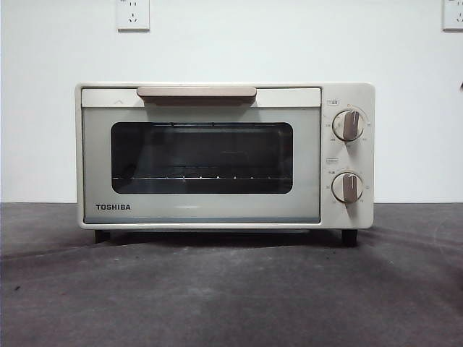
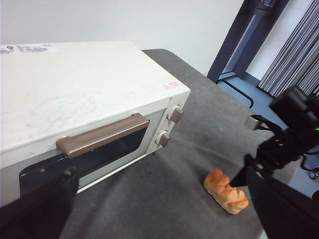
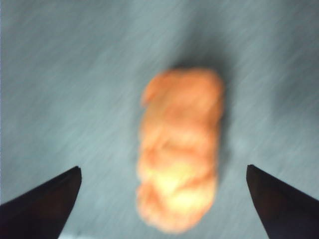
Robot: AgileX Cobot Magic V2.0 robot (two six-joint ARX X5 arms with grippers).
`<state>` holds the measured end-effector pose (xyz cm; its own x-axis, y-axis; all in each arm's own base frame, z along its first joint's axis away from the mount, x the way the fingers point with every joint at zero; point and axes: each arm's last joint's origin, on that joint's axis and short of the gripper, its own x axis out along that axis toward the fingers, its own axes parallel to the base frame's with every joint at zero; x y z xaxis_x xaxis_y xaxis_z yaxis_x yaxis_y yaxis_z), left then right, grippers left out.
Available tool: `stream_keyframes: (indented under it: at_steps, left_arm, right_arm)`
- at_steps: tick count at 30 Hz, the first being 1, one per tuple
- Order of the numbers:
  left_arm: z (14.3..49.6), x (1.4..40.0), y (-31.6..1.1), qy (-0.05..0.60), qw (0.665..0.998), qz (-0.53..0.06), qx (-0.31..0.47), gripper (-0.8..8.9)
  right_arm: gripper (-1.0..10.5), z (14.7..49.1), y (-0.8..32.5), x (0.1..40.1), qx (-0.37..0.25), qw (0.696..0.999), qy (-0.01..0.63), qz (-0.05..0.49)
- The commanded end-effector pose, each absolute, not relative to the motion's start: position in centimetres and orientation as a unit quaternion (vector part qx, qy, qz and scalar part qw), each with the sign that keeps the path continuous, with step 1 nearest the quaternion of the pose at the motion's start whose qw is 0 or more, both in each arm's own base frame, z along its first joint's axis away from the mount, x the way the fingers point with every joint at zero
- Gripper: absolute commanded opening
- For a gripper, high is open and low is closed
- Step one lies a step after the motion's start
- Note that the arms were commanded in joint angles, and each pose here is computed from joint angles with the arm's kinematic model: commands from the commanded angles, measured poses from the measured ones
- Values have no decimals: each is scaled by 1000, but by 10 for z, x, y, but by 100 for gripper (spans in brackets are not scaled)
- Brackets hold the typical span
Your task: The left arm flap open the oven, the right arm pick bread and place it into oven, the left arm flap close the oven
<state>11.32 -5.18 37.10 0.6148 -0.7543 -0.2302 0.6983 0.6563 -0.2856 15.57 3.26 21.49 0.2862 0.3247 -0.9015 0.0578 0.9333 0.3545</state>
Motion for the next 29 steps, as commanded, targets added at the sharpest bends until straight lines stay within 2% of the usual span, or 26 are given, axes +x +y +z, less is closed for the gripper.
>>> stream_keyframes:
  at_steps: [1,13,18,24,29]
  left_arm:
    - [379,112,-52,153,895,-412,-82,594]
    - [379,112,-52,153,895,-412,-82,594]
    - [379,112,-52,153,895,-411,-82,594]
    - [379,112,-52,153,895,-412,-82,593]
    - [378,112,-52,157,894,-411,-82,591]
  right_arm:
    - [543,210,36,167,161,783,596,75]
    - [534,176,47,194,121,755,642,54]
    - [394,168,48,197,110,746,654,63]
    - [120,167,49,198,109,741,658,71]
    - [74,183,51,199,134,750,639,107]
